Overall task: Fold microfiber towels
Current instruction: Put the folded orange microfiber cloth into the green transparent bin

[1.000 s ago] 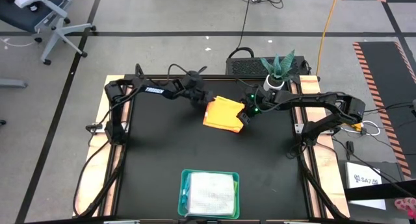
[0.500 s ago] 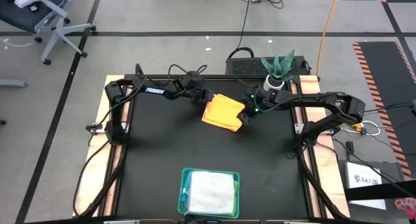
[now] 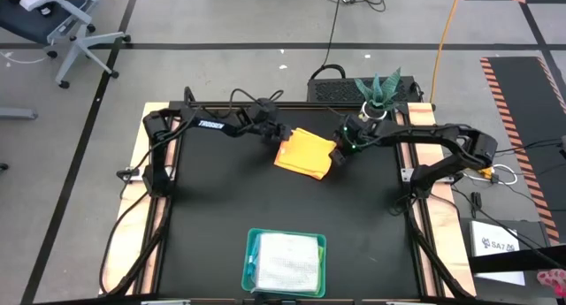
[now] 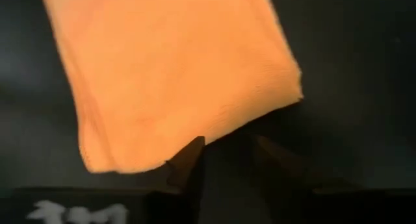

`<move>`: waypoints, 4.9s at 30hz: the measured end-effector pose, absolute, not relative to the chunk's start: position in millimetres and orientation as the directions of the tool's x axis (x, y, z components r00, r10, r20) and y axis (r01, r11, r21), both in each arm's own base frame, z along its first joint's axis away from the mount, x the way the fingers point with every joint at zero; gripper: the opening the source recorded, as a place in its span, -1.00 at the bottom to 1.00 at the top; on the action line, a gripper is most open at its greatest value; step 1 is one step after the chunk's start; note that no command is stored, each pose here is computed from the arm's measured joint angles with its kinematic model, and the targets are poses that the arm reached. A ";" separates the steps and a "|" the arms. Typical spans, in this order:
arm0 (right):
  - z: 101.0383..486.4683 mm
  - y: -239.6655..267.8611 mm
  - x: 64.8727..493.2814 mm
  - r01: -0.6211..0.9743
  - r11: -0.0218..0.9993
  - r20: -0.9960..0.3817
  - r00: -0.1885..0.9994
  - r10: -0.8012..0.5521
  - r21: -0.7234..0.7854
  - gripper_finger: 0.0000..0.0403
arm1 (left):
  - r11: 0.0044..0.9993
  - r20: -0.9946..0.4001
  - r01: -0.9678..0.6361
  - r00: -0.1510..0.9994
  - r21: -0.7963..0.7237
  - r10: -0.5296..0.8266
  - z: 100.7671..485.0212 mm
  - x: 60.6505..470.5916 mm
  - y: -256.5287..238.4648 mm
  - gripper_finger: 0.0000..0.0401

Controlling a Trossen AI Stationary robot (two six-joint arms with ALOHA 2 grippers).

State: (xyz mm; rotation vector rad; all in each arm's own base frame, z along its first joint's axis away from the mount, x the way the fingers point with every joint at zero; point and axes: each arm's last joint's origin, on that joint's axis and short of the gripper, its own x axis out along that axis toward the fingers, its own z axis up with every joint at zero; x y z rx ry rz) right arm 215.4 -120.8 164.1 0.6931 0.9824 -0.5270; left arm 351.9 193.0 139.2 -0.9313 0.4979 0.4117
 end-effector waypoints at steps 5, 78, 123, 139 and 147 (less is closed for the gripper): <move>152.6 -128.3 214.9 0.751 0.584 -0.900 0.429 -0.078 0.307 -0.10 | 0.540 -0.569 -0.533 0.814 -0.652 0.117 139.3 352.4 192.1 -0.82; 158.9 -113.5 265.3 0.424 0.642 -0.627 0.771 0.114 0.638 -1.00 | 0.569 -0.573 -0.502 0.817 -0.651 0.064 139.3 366.4 164.0 -0.98; 300.3 65.3 388.1 0.020 0.858 -0.506 0.814 0.284 0.514 -1.00 | 0.809 -0.741 -0.394 0.667 -0.437 -0.076 287.0 276.1 -0.6 -1.00; 312.1 134.1 375.2 -0.129 0.840 -0.527 0.727 0.441 0.526 -1.00 | 0.659 -0.679 -0.477 0.731 -0.581 -0.070 287.1 258.5 -118.1 -1.00; 318.9 137.9 381.2 -0.228 0.790 -0.427 0.739 0.521 0.569 -1.00 | 0.627 -0.639 -0.476 0.767 -0.617 -0.047 282.7 256.1 -144.3 -1.00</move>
